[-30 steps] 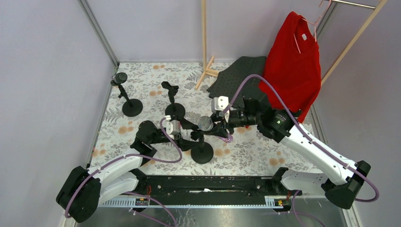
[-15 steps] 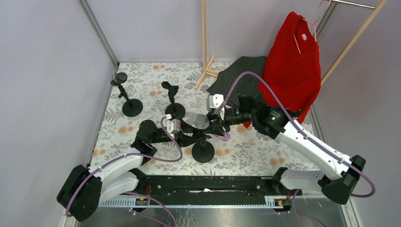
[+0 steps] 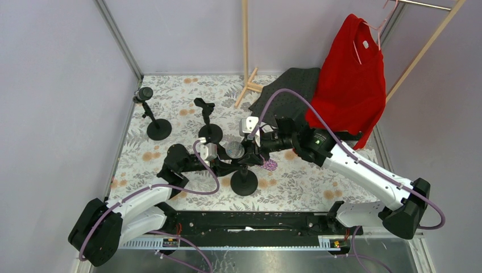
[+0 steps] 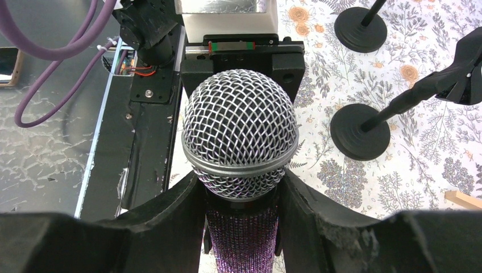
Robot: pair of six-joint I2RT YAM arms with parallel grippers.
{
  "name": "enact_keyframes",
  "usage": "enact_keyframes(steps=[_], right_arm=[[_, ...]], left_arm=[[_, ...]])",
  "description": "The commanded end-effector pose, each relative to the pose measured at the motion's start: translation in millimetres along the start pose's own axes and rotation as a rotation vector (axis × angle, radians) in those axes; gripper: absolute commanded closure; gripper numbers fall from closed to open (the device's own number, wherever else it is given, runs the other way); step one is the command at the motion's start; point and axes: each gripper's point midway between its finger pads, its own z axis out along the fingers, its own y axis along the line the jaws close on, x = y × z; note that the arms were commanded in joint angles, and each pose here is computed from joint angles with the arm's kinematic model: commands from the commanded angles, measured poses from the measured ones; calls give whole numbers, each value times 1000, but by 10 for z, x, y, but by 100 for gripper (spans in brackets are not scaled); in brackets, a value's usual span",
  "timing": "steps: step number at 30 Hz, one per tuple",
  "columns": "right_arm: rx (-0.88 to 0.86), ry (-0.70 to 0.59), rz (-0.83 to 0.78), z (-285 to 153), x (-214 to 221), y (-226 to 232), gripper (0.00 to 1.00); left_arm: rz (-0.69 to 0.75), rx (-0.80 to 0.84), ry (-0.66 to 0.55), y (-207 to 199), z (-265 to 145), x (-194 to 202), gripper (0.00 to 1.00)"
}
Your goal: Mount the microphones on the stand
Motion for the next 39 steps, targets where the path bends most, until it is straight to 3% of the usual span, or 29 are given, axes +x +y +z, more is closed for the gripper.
enact_keyframes(steps=[1, 7, 14, 19, 21, 26, 31, 32, 35, 39], right_arm=[[4, -83, -69, 77, -233, 5, 100], [33, -106, -101, 88, -99, 27, 100], [67, -226, -145, 87, -141, 43, 100], [70, -231, -148, 72, -185, 37, 100], [67, -229, -149, 68, -190, 41, 100], [64, -225, -147, 66, -182, 50, 100], [65, -219, -147, 62, -168, 51, 100], [65, -219, -149, 59, -168, 52, 100], [64, -220, -151, 58, -167, 56, 100], [65, -225, -155, 71, -134, 60, 100]], left_arm=[[72, 23, -33, 8, 37, -175, 100], [83, 28, -40, -5, 34, -194, 100], [78, 42, -34, -19, 41, -185, 98], [81, 26, -34, 2, 35, -185, 53], [84, 20, -38, 5, 30, -189, 45], [88, 11, -45, 0, 15, -191, 38], [76, 8, -41, 16, 25, -179, 53], [72, 9, -39, 16, 27, -173, 61], [66, 21, -34, 10, 38, -165, 97], [70, 33, -35, -10, 38, -172, 100]])
